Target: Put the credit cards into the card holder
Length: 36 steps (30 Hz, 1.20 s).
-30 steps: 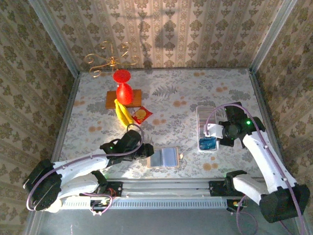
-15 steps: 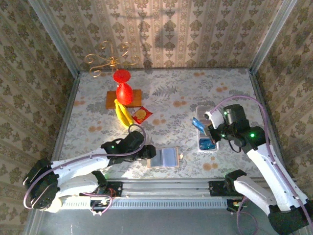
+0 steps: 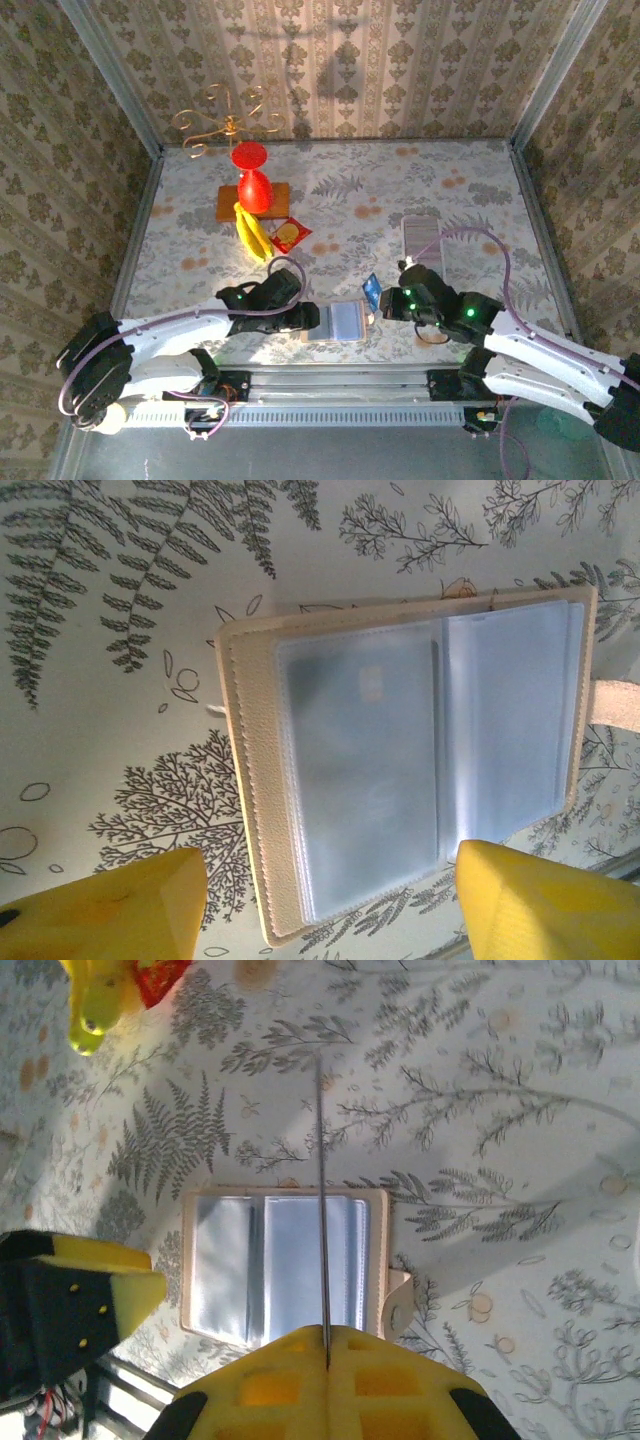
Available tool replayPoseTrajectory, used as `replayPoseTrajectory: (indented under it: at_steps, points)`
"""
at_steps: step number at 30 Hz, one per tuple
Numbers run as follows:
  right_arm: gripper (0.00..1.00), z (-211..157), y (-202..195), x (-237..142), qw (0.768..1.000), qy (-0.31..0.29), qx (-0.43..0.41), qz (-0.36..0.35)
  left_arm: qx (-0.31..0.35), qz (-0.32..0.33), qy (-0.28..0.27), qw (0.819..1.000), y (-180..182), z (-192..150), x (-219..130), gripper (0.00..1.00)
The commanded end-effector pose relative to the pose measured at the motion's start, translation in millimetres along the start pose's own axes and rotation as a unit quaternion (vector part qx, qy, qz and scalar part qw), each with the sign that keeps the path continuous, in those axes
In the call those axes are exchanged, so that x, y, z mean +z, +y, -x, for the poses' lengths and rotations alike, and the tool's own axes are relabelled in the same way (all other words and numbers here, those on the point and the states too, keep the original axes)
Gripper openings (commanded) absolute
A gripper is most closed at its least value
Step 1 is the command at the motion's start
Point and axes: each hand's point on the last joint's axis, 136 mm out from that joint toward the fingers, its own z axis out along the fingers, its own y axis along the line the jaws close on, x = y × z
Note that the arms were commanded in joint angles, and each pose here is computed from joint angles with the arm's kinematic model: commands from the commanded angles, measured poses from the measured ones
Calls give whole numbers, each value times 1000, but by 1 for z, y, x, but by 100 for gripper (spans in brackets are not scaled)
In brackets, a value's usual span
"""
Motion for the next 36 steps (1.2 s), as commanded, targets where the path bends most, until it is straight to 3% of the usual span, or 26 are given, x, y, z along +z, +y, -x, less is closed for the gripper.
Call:
replayPoseTrajectory:
  at_steps: [1,10,20,36]
  points:
    - [0,11,11,6,994,-62,86,20,13,-22,24,999,-8,-5,1,66]
    - [0,-21,32,27,995,-74,63,14,22,-15,65,998,-10,-12,17,62]
    - [0,-50,37,39,996,-73,49,14,24,3,68,997,-9,-14,22,57]
    - [0,-82,38,59,997,-62,37,7,20,81,101,991,28,-39,28,46]
